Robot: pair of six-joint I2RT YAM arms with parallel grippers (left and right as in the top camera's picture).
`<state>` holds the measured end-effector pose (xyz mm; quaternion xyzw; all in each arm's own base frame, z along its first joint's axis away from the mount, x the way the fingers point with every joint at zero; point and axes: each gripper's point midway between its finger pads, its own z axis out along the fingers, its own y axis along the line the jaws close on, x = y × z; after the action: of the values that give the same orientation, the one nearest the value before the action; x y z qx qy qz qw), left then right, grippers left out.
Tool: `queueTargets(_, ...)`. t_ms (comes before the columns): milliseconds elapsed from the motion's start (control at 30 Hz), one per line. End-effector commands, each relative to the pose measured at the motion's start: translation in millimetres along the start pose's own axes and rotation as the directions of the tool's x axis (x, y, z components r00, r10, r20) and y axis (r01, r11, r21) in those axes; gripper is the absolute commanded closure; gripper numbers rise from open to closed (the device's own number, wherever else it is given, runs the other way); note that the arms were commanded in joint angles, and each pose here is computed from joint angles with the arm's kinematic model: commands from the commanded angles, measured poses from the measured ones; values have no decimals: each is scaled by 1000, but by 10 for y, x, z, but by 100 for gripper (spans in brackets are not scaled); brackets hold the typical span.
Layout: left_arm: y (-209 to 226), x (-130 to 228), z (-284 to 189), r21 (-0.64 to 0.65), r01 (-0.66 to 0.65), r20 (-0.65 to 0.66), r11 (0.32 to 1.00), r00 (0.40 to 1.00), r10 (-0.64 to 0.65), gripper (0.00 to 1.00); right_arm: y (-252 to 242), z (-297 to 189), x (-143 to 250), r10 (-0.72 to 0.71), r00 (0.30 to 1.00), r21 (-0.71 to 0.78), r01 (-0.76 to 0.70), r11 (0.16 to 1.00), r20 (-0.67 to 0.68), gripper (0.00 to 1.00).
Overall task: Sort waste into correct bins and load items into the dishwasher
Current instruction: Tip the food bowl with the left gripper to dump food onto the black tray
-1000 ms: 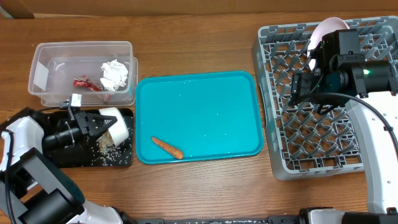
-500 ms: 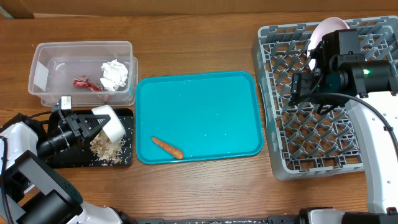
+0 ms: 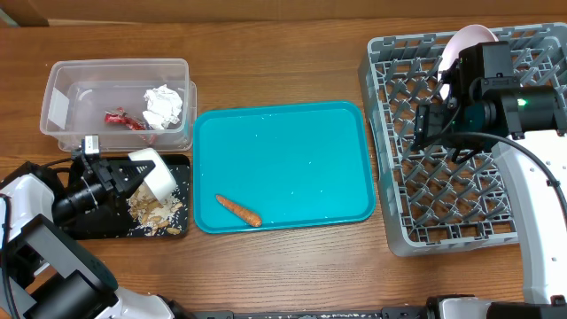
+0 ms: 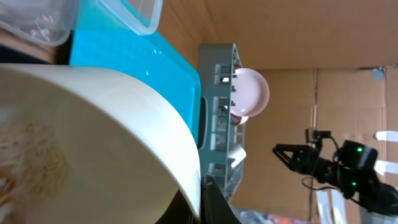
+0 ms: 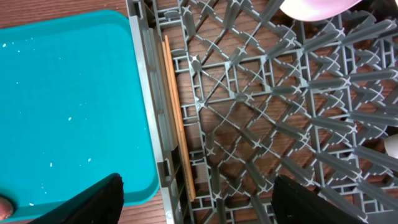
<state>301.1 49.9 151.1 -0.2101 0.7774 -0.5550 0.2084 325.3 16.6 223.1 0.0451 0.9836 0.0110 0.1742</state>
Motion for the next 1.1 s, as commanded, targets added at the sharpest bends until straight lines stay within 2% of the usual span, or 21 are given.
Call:
queueTargets(0, -52, -33, -23, 32, -11, 24, 999, 1000, 10, 96, -27, -20, -20, 5, 1000, 9, -5, 1000, 13, 21)
queueTargets(33, -35, -50, -23, 26, -14, 27, 1000, 1000, 13, 96, -26, -21, -20, 5, 1000, 9, -5, 1000, 13, 21)
queueTargets(100, -27, -87, -24, 41, 64, 34, 997, 997, -65, 96, -26, -20, -21, 5, 1000, 9, -5, 1000, 13, 21)
queueTargets(167, -127, -102, -31, 93, 11, 54, 996, 998, -16, 96, -26, -20, -20, 5, 1000, 9, -5, 1000, 13, 21)
queueTargets(233, -35, -120, -22, 61, 82, 43, 995, 995, -85, 96, -26, -21, -21, 5, 1000, 9, -5, 1000, 13, 21)
queueTargets(300, -23, -105, -22, 54, 94, 38, 994, 995, -96, 96, -27, -20, -20, 5, 1000, 9, -5, 1000, 13, 21)
queueTargets(400, 196, -107, -22, -56, 184, 28, 981, 983, -183, 96, -27, -20, -22, 5, 1000, 9, -5, 1000, 13, 21)
queueTargets(433, 129, -92, -19, -22, 185, 25, 982, 983, -185, 96, -27, -20, -21, 5, 1000, 9, -5, 1000, 13, 21)
queueTargets(467, -78, -92, -24, 85, 79, 40, 993, 996, -83, 96, -27, -20, -19, 5, 1000, 10, -5, 1000, 12, 21)
queueTargets(500, -117, -87, -28, 103, 30, 49, 994, 998, -36, 96, -27, -20, -18, 5, 1000, 10, -5, 1000, 12, 21)
queueTargets(533, -52, -107, -20, 80, 39, 44, 996, 998, -43, 96, -27, -20, -20, 5, 1000, 9, -5, 1000, 13, 21)
queueTargets(567, 141, -125, -9, 3, 184, 29, 983, 983, -184, 96, -27, -21, -22, 5, 1000, 9, -5, 1000, 14, 21)
queueTargets(600, 165, -117, -7, -5, 218, 26, 976, 976, -218, 96, -27, -20, -22, 5, 1000, 9, -5, 1000, 13, 21)
queueTargets(667, 21, -109, -8, 69, 99, 33, 993, 994, -101, 96, -28, -20, -17, 5, 1000, 10, -5, 1000, 11, 21)
queueTargets(767, 11, -101, -5, 82, 130, 30, 988, 991, -133, 96, -27, -21, -19, 5, 1000, 9, -5, 1000, 13, 21)
queueTargets(800, -14, -89, -7, 90, 72, 34, 993, 997, -75, 96, -27, -21, -19, 5, 1000, 9, -5, 1000, 13, 21)
queueTargets(900, 37, -70, -3, 68, 86, 22, 994, 996, -88, 96, -27, -21, -21, 5, 1000, 9, -5, 1000, 13, 21)
queueTargets(933, 47, -73, -3, 62, 53, 24, 997, 998, -54, 96, -27, -20, -20, 5, 1000, 9, -5, 1000, 13, 21)
queueTargets(1000, 51, -88, -2, 67, 107, 25, 992, 994, -109, 96, -27, -20, -21, 5, 1000, 9, -5, 1000, 13, 21)
queueTargets(1033, -60, -116, -15, 119, 25, 53, 993, 998, -32, 96, -27, -20, -18, 5, 1000, 10, -5, 1000, 12, 21)
queueTargets(1067, -43, -136, -14, 114, 10, 58, 993, 998, -17, 96, -28, -20, -17, 5, 1000, 10, -5, 1000, 11, 21)
